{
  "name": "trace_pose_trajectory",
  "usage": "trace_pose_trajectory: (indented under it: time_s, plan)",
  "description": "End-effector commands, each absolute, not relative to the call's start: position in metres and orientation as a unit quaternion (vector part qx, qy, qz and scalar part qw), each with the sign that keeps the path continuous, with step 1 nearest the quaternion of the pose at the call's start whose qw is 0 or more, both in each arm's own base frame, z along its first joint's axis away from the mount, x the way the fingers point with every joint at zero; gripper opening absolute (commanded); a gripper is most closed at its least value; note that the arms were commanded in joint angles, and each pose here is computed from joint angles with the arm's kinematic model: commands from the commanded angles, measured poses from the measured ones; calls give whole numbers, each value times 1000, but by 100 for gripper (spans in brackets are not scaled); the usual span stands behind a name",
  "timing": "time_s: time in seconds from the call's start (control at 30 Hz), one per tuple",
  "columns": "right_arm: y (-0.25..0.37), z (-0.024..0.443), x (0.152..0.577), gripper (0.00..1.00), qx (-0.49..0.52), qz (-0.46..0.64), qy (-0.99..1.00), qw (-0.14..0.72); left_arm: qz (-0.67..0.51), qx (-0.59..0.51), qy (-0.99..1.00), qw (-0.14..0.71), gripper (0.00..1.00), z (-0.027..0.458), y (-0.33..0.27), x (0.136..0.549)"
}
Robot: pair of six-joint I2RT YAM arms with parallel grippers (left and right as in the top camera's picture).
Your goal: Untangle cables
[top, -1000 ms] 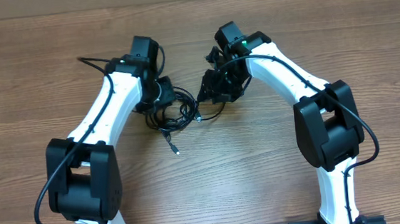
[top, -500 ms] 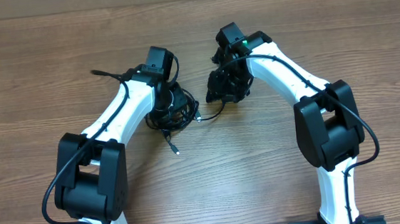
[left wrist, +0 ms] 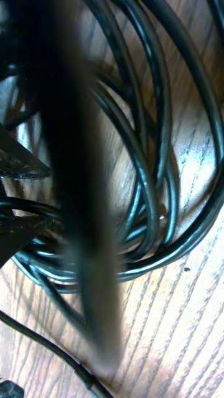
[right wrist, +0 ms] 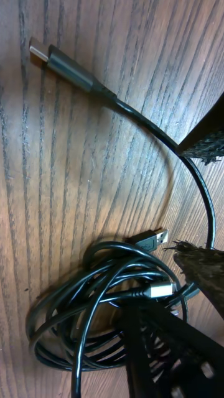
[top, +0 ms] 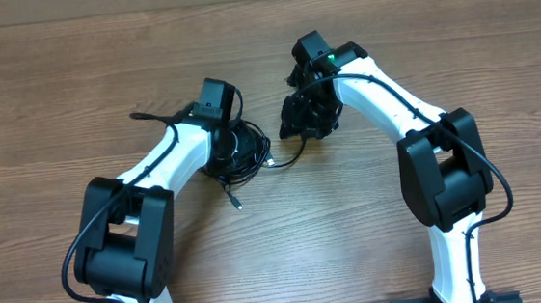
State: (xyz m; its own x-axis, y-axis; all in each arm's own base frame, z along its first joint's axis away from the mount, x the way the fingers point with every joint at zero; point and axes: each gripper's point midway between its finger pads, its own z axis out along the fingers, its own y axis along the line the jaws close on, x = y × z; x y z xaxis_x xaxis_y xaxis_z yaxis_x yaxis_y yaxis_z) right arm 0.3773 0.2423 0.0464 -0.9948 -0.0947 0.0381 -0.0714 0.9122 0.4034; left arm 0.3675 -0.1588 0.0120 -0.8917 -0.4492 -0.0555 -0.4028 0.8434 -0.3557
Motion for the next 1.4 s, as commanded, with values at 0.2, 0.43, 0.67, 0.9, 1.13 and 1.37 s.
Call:
trace_pose_trajectory:
  time_s: [0.2, 0.43, 0.67, 0.9, 1.13, 1.37]
  plan:
    - [240, 48, 382, 45, 43, -202, -978, 22, -178, -231, 954, 63, 4, -6, -164, 357]
    - [228, 59, 385, 16, 53, -206, -977, 25, -242, -137, 956, 89, 4, 34, -179, 376]
    - [205, 96, 400, 23, 64, -251, -966, 13, -273, -61, 944, 172, 4, 125, -176, 394]
    - [177, 102, 409, 24, 36, -271, -962, 14, -286, 18, 909, 303, 4, 240, -173, 400]
    - [178, 106, 408, 26, 57, -293, -954, 12, -241, 83, 894, 368, 4, 289, -161, 390]
    - [191, 115, 408, 63, 60, -335, -940, 12, -111, 30, 956, 270, 4, 220, -118, 381]
